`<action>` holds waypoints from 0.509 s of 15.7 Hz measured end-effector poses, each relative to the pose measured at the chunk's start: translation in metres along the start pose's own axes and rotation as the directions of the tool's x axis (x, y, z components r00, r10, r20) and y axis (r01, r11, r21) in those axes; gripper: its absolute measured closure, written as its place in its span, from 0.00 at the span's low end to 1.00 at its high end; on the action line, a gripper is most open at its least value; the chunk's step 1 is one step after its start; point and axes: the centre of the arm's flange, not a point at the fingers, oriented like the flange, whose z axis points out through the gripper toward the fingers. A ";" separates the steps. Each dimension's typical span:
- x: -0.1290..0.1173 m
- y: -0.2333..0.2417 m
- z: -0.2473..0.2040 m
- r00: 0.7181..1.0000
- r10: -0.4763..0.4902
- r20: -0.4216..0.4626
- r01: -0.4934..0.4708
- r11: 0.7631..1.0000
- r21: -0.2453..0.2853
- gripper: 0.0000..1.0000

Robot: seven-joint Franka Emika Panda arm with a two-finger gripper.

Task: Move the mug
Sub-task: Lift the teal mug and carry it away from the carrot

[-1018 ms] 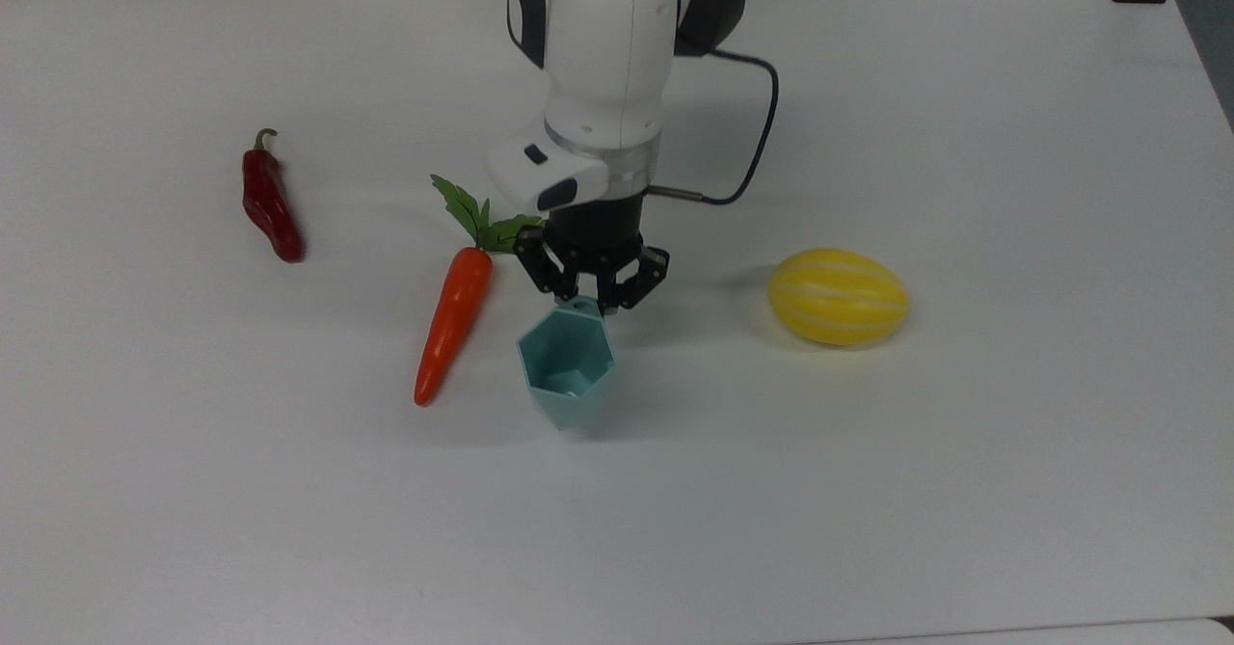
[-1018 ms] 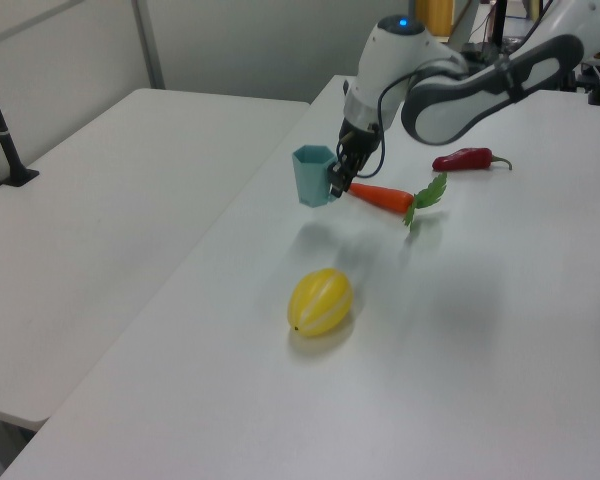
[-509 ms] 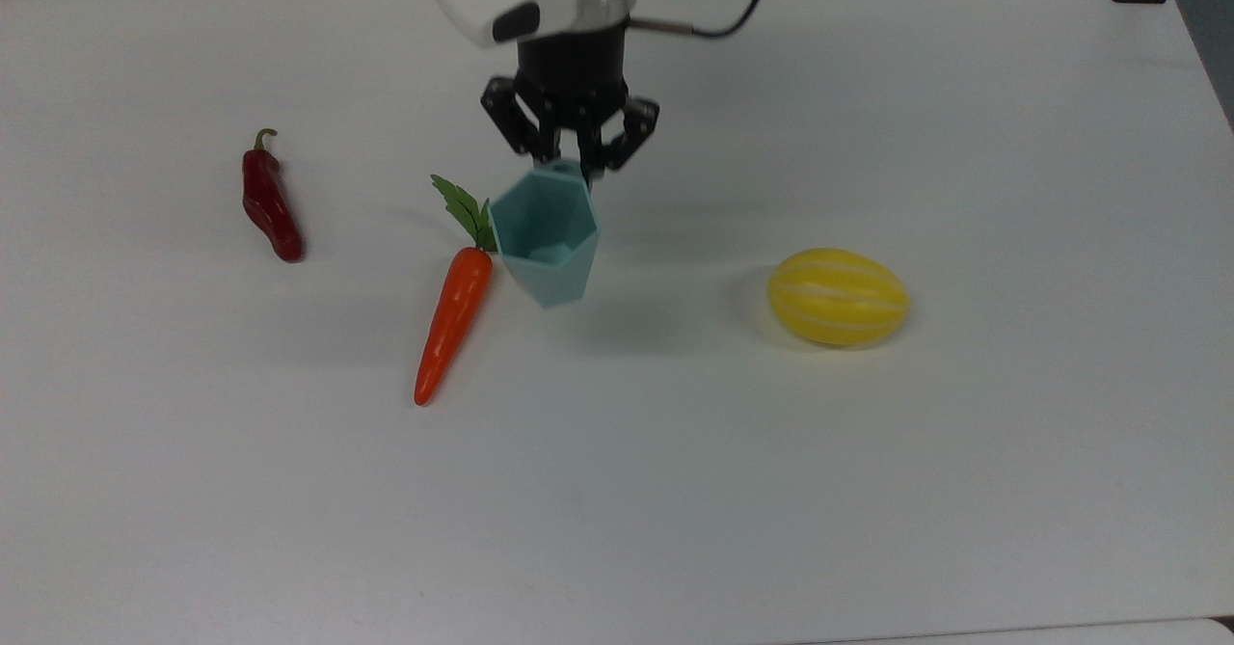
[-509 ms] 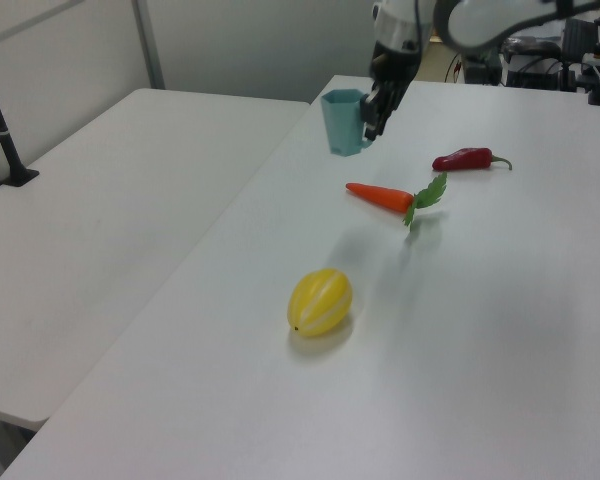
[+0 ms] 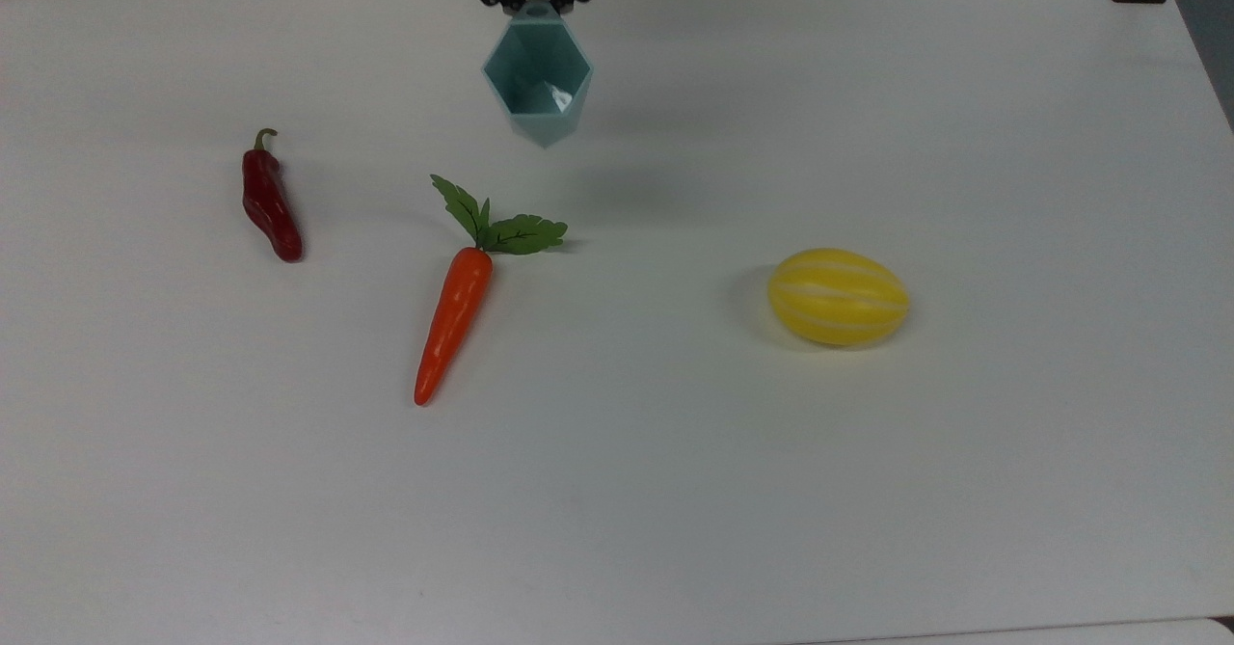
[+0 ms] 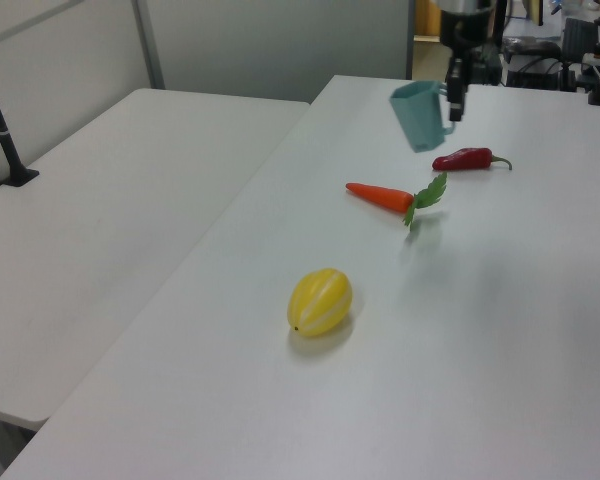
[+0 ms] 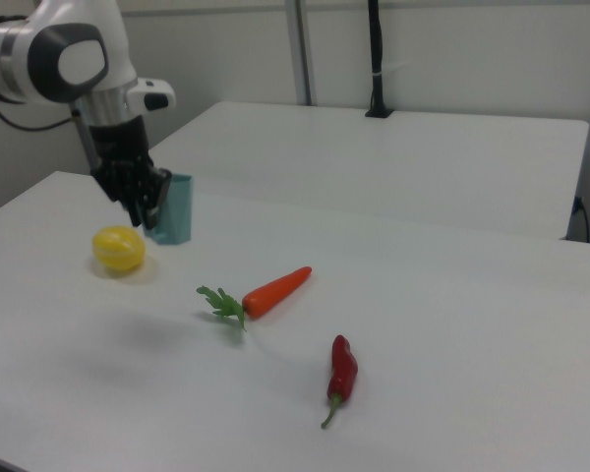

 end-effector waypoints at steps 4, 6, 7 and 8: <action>-0.048 -0.001 0.042 0.990 -0.094 0.104 0.094 0.996 0.009 0.77; -0.065 0.003 0.064 0.981 -0.124 0.148 0.122 0.992 0.020 0.77; -0.069 0.006 0.074 0.979 -0.131 0.157 0.129 0.991 0.024 0.77; -0.072 0.009 0.086 0.979 -0.133 0.152 0.131 0.991 0.025 0.77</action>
